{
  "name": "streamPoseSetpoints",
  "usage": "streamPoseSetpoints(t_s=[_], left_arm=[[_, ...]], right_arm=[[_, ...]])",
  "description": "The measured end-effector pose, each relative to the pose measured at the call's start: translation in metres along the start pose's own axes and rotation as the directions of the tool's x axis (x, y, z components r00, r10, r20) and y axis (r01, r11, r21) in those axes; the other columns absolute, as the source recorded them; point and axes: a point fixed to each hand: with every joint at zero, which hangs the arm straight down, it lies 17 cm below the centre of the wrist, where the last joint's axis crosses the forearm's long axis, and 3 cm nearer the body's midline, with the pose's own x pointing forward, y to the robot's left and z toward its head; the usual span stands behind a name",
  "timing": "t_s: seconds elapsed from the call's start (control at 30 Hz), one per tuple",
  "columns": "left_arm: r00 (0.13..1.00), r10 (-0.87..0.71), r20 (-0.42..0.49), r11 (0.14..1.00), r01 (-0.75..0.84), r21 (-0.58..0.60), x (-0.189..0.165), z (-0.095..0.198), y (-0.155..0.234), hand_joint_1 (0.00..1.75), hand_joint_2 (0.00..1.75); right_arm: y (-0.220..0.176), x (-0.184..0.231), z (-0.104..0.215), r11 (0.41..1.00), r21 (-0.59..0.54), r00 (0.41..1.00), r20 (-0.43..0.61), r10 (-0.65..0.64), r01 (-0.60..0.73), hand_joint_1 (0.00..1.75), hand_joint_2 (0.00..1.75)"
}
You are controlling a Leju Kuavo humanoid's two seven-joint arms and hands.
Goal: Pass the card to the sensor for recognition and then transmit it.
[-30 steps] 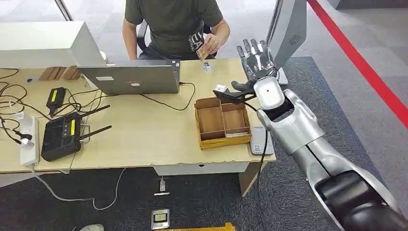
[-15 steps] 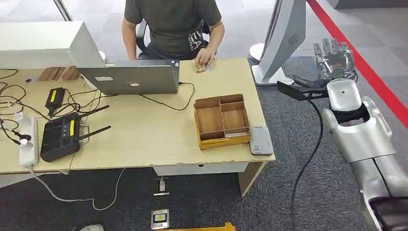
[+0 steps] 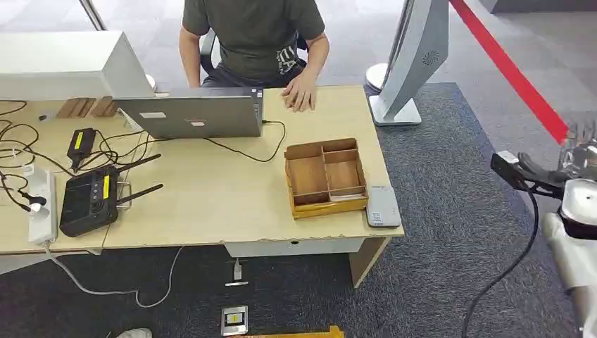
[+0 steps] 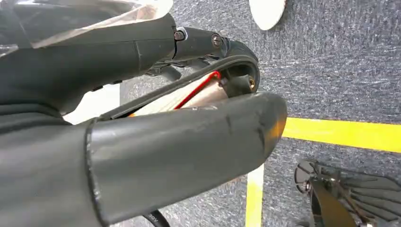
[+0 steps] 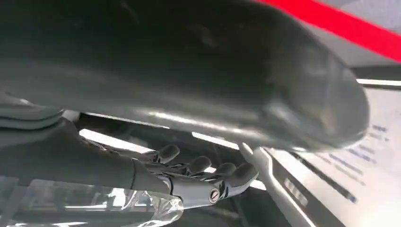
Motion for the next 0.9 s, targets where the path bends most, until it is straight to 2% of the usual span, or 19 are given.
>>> streamPoseSetpoints(t_s=[0.2,0.33,0.4,0.47,0.53,0.67,0.8,0.9], left_arm=[[1.000,0.026,-0.004,1.000,-0.026,-0.006,0.001,0.001,-0.006,0.00,0.00],[0.999,0.049,-0.005,0.999,-0.050,-0.002,0.003,0.002,-0.008,0.00,0.00],[0.998,0.065,-0.002,0.998,-0.065,-0.004,0.005,0.002,-0.011,0.00,0.00],[0.997,0.081,0.000,0.997,-0.081,-0.004,0.006,0.003,-0.012,0.00,0.00],[0.996,0.089,0.018,0.996,-0.089,-0.008,0.009,0.003,-0.014,0.00,0.00],[0.993,0.092,0.073,0.995,-0.091,-0.028,0.019,0.005,-0.018,0.00,0.00],[0.990,0.086,0.114,0.996,-0.082,-0.038,0.028,0.006,-0.019,0.00,0.00],[0.987,0.085,0.135,0.996,-0.080,-0.040,0.031,0.006,-0.019,0.00,0.00]], right_arm=[[0.117,-0.058,0.045,0.978,0.167,0.985,-0.141,-0.102,0.125,0.00,0.00],[0.181,-0.066,0.090,0.939,0.283,0.970,-0.195,-0.143,0.195,0.00,0.00],[0.216,-0.062,0.123,0.905,0.361,0.965,-0.210,-0.156,0.225,0.00,0.00],[0.250,-0.057,0.160,0.859,0.449,0.962,-0.221,-0.160,0.246,0.00,0.00],[0.287,-0.051,0.209,0.785,0.549,0.953,-0.250,-0.173,0.287,0.00,0.00],[0.344,-0.048,0.320,0.607,0.707,0.919,-0.378,-0.111,0.364,0.00,0.00],[0.366,-0.029,0.397,0.471,0.765,0.882,-0.467,-0.064,0.440,0.00,0.00],[0.371,-0.005,0.436,0.398,0.782,0.867,-0.492,-0.077,0.479,0.00,0.00]])
